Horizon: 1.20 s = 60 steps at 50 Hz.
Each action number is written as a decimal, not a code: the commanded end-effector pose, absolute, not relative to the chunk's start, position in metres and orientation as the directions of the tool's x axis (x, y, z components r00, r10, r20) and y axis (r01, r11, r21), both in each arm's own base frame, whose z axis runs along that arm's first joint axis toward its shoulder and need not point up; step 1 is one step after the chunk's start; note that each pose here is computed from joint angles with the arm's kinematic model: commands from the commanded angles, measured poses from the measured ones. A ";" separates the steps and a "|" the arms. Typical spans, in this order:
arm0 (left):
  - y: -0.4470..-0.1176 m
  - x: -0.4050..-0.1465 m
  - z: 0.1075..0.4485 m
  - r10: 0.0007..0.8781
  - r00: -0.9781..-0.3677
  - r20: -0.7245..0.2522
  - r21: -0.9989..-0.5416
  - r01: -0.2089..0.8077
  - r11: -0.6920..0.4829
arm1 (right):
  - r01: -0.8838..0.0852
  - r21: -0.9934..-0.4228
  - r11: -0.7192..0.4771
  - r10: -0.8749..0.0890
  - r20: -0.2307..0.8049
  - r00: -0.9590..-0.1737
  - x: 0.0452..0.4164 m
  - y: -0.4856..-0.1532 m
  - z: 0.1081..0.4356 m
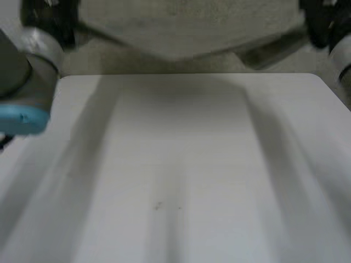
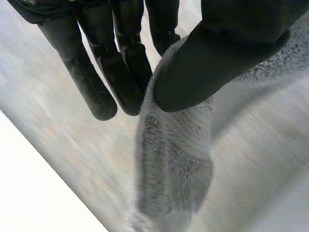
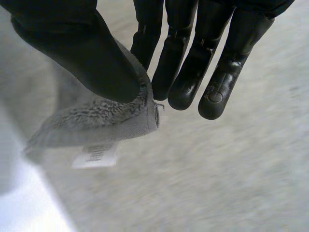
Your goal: Fold the laundry
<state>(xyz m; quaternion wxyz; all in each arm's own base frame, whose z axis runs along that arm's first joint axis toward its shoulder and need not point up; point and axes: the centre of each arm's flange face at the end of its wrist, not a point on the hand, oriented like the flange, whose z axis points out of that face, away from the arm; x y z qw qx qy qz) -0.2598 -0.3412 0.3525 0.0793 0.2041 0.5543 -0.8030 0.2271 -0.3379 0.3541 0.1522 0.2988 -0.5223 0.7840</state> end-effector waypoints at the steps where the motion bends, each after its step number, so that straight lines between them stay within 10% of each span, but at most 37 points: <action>1: -0.337 -0.254 0.240 0.223 -0.864 -0.451 -0.893 0.437 -0.113 | -0.602 -0.771 -0.209 -0.304 0.636 -0.709 0.229 -0.328 0.252; 9: -0.306 -0.243 0.165 0.339 -0.818 -0.465 -0.852 0.517 0.078 | -0.701 -0.713 -0.026 -0.462 0.630 -0.624 0.216 -0.300 0.189; 12: -0.287 -0.231 0.162 0.372 -0.780 -0.504 -0.803 0.581 0.131 | -0.793 -0.606 0.069 -0.573 0.626 -0.528 0.202 -0.279 0.175; 14: -0.258 -0.213 0.173 0.438 -0.691 -0.574 -0.697 0.694 0.182 | -0.874 -0.473 0.112 -0.672 0.612 -0.417 0.184 -0.253 0.186; 19: -0.206 -0.201 0.189 0.601 -0.526 -0.602 -0.536 0.824 0.185 | -0.926 -0.353 0.133 -0.753 0.571 -0.326 0.160 -0.223 0.214; 27: -0.204 -0.215 0.220 0.598 -0.509 -0.619 -0.633 0.774 0.004 | -0.902 -0.430 0.043 -0.644 0.678 -0.354 0.163 -0.243 0.239; 46: -0.352 -0.261 0.165 0.390 -0.610 -0.690 -0.678 0.733 -0.053 | -0.818 -0.574 -0.034 -0.372 0.767 -0.523 0.221 -0.359 0.165; 60: -0.389 -0.272 0.147 0.340 -0.623 -0.704 -0.679 0.730 -0.069 | -0.792 -0.582 -0.184 -0.226 0.809 -0.542 0.248 -0.398 0.146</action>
